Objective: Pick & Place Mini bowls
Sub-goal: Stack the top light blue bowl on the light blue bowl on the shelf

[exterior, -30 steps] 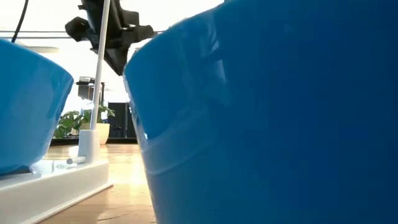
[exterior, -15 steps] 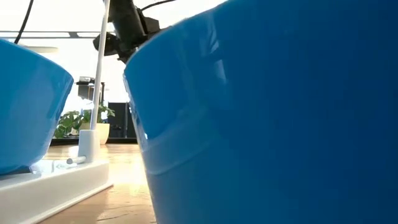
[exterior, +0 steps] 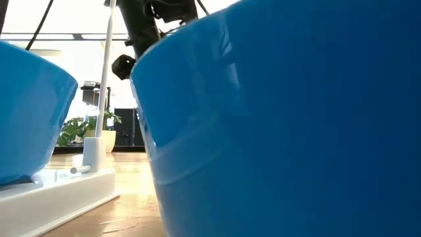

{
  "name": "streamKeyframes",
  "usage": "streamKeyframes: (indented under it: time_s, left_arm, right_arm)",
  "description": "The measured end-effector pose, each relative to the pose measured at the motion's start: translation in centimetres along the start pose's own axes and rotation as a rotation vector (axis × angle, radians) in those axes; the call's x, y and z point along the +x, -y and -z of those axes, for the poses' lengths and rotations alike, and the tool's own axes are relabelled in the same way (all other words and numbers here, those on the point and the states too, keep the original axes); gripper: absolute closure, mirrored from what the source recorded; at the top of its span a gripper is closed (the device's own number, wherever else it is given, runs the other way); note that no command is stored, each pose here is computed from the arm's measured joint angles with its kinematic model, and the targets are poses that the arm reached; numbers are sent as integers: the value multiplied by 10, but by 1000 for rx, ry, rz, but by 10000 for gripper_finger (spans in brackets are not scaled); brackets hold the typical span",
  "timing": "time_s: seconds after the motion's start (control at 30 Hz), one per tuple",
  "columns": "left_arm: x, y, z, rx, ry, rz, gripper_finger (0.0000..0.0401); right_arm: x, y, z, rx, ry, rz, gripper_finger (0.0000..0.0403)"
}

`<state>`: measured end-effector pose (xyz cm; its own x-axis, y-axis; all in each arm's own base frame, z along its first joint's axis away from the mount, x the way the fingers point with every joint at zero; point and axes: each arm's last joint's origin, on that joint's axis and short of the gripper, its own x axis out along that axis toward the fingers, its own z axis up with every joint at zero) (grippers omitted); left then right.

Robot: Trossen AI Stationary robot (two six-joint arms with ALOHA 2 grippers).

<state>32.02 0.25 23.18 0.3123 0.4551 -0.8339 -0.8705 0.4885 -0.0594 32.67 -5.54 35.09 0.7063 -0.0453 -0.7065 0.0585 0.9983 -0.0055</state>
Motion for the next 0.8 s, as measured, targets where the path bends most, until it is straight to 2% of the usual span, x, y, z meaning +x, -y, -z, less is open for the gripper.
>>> streamKeyframes:
  time_s: [0.1, 0.33, 0.8]
  left_arm:
    - [7, 6, 2, 14, -20, 27, 355]
    - [24, 12, 10, 34, -55, 1, 355]
    - [41, 18, 16, 47, -69, -15, 355]
  right_arm:
    - [0, 0, 0, 0, 0, 0, 326]
    - [0, 0, 0, 0, 0, 0, 334]
    - [0, 0, 0, -4, 2, 1, 324]
